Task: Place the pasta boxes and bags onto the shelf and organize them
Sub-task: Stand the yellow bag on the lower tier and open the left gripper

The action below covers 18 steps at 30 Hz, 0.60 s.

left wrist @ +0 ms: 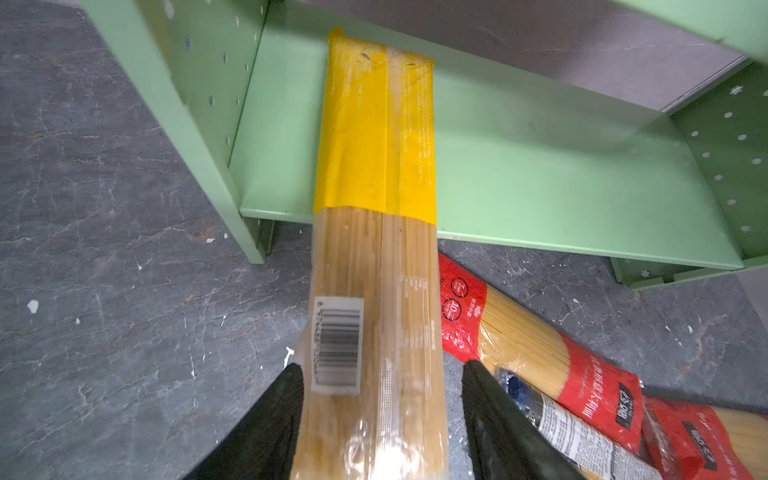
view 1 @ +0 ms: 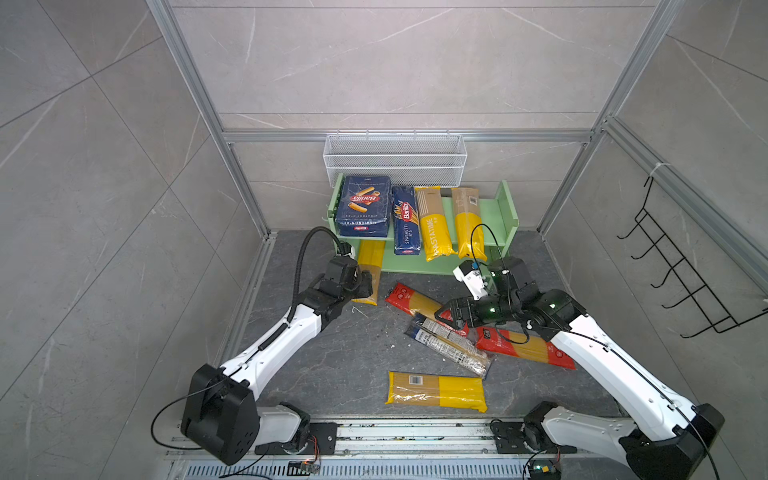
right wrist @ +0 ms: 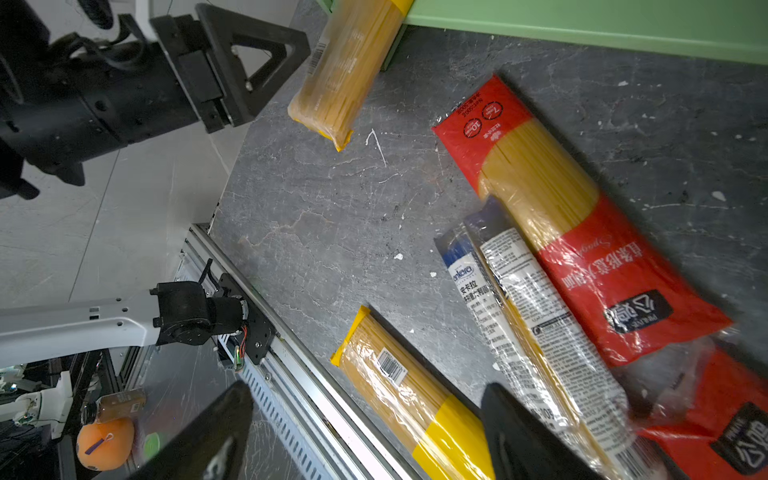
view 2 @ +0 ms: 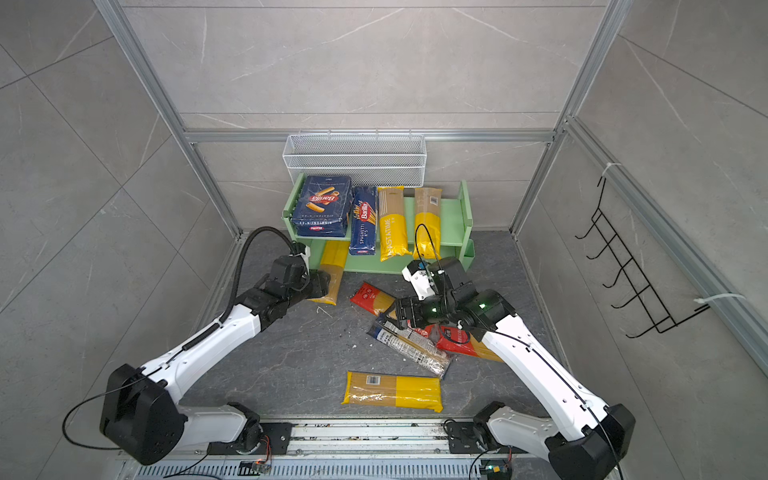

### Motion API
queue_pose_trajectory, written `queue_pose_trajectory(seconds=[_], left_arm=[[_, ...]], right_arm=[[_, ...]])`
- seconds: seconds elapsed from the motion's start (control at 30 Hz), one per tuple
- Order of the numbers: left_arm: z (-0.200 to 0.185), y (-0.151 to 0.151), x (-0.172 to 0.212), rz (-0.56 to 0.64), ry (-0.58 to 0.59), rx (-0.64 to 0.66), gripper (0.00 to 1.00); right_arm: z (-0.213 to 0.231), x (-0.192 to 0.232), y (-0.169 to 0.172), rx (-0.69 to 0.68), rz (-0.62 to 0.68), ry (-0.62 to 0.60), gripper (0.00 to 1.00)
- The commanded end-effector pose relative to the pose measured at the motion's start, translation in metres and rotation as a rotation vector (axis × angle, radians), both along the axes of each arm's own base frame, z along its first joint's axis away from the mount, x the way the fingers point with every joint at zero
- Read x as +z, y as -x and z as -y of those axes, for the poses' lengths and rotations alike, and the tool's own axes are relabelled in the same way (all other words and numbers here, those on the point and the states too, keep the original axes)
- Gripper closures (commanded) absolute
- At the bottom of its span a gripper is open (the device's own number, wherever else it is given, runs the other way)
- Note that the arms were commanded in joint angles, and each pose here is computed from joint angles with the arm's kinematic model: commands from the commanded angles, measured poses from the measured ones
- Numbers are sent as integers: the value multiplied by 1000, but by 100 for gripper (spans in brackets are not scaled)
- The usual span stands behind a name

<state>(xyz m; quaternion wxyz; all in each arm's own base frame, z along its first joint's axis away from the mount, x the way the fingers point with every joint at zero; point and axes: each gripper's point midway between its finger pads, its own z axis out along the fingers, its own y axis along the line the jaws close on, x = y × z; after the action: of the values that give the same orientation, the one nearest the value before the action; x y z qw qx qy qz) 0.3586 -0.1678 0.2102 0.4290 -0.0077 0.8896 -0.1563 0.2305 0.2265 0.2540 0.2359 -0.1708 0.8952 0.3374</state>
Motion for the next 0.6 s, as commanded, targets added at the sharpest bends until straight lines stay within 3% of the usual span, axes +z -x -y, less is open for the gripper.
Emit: queue_pose_trajectory(seconds=[0.0,0.13,0.33,0.57], left_arm=[[-3,14,19,33,51,6,48],[-4,38,10,3,40,-2,63],[4,73,-8,-45,4,-29,79],[6,85,-39,-85,-21,-18,85]], right_arm=[[3,3,4,-15,-6,-12,12],[5,5,5,-21,-2,-16,12],[6,6,9,-20,2,-27,12],[6,2,12,-15,-4,-29,12]])
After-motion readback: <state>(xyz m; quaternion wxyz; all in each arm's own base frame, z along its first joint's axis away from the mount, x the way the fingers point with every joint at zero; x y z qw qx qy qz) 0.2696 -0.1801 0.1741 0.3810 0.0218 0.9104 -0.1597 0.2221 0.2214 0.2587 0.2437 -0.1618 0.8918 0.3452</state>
